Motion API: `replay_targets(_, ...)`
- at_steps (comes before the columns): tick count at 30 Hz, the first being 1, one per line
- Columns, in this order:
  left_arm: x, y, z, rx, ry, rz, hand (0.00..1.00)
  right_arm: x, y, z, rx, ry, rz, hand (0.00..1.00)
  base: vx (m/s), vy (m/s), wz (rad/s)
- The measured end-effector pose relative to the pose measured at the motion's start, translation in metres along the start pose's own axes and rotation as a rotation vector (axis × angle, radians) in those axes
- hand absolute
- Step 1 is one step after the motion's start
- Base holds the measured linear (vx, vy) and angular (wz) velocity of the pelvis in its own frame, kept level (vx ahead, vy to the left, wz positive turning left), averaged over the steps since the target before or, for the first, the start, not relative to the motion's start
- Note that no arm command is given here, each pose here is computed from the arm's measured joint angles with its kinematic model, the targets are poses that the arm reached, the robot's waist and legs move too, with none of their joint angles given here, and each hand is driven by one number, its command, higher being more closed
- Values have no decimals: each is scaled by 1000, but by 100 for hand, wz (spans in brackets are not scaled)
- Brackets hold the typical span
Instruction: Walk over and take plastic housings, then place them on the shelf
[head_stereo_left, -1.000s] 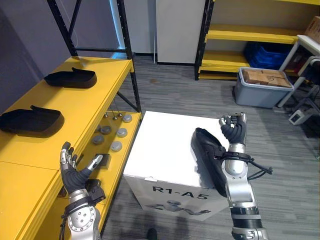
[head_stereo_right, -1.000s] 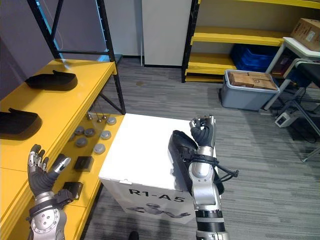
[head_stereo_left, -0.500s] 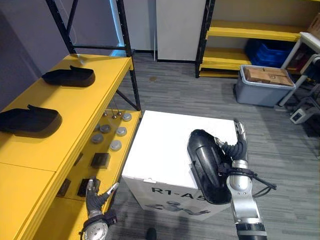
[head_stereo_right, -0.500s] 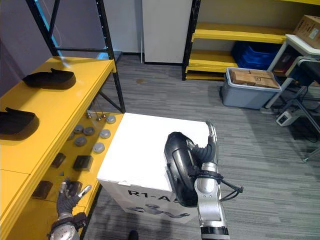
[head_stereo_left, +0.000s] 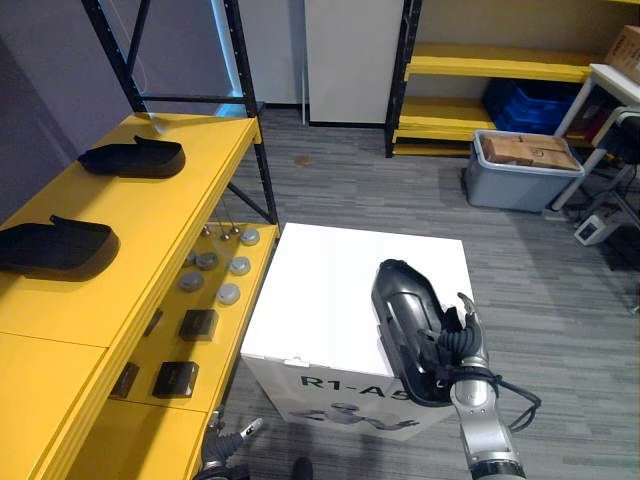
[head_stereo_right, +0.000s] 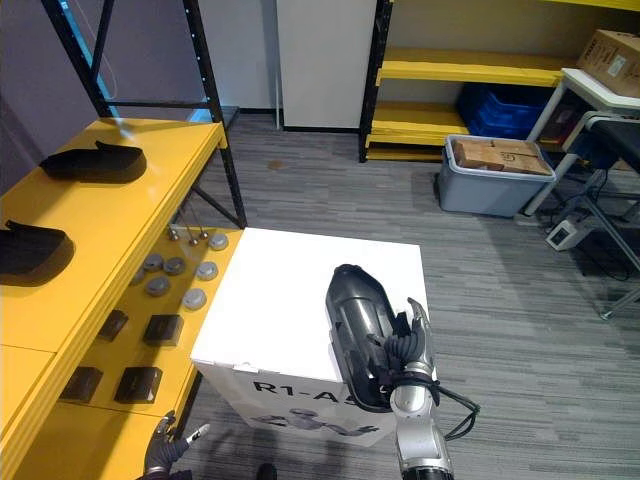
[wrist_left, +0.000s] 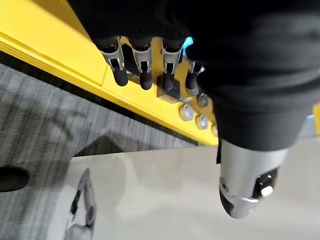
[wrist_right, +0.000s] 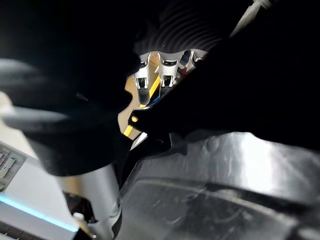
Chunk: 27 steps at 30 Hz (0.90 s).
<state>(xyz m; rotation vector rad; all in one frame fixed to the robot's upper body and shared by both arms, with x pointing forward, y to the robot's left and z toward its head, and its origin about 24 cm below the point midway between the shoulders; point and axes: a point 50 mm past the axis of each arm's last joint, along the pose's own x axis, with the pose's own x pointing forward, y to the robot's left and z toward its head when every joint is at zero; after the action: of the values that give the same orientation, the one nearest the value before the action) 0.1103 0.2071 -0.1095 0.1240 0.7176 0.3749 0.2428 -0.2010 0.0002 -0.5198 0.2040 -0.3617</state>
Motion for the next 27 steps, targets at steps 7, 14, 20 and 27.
replay_targets(7,-1,-7,-15,43,76,-39,0,0,-2,-10,-1,58,-25,0,3,-15,1)
replay_targets(14,-1,-8,-19,46,94,-61,0,12,-8,-8,-9,66,-55,100,-3,-12,2)
replay_targets(20,-1,-9,-20,47,99,-75,0,18,-13,-6,-30,51,-51,100,2,-7,0)
replay_targets(27,0,-9,-18,43,98,-78,0,22,-13,-1,-30,35,-12,100,3,-43,2)
